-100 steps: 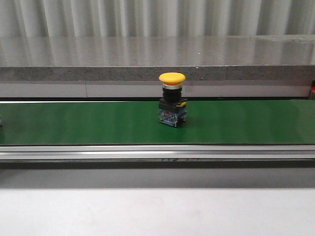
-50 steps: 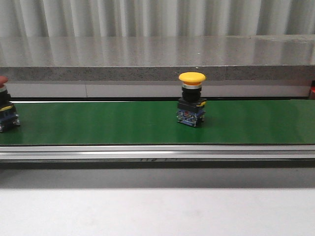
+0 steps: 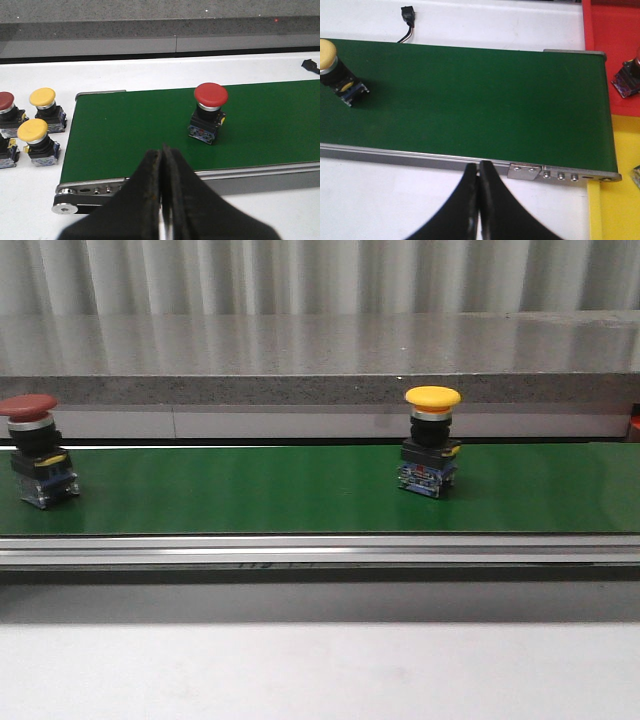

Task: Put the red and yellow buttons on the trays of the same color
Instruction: 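Lower the right gripper onto the yellow button on the belt and grasp, then carry the yellow button into the yellow tray and open the right gripper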

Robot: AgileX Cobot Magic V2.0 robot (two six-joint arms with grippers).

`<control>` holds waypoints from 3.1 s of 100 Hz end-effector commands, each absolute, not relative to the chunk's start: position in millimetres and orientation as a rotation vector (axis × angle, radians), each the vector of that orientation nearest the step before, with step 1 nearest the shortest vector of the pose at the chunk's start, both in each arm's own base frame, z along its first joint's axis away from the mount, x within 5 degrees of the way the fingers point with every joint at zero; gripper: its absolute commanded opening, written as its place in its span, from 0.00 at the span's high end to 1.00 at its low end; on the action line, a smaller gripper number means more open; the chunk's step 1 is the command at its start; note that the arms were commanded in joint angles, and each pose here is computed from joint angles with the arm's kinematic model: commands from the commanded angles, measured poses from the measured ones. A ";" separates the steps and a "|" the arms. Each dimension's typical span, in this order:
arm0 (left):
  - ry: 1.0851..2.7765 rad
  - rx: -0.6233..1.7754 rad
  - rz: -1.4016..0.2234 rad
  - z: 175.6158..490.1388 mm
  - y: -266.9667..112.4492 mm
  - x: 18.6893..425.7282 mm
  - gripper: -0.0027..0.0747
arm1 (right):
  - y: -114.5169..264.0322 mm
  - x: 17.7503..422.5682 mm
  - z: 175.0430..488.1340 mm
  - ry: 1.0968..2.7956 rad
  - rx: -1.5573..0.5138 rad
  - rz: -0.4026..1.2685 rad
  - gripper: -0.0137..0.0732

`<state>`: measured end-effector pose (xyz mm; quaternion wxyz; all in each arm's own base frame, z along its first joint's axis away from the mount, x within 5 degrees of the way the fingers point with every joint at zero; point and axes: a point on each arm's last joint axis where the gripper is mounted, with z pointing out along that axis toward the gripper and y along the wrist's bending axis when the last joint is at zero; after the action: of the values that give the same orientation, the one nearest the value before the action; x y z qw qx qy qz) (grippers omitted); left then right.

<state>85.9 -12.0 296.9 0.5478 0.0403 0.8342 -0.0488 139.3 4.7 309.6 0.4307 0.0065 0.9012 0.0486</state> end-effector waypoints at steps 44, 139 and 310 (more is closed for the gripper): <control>1.878 0.102 -0.132 312.0 -13.5 88.3 0.99 | 7.4 151.2 327.1 2.151 0.033 0.173 0.10; 1.858 0.099 -0.138 313.8 -13.8 88.8 0.99 | 65.4 301.3 290.5 2.392 -0.299 0.230 0.11; 1.858 0.099 -0.138 313.8 -13.8 88.8 0.99 | -224.2 251.1 317.3 2.154 0.940 -0.155 0.76</control>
<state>86.6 -12.3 297.9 0.5550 0.0406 0.8294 -0.0502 247.9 -217.3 300.1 0.3338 0.3688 0.8665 -0.0409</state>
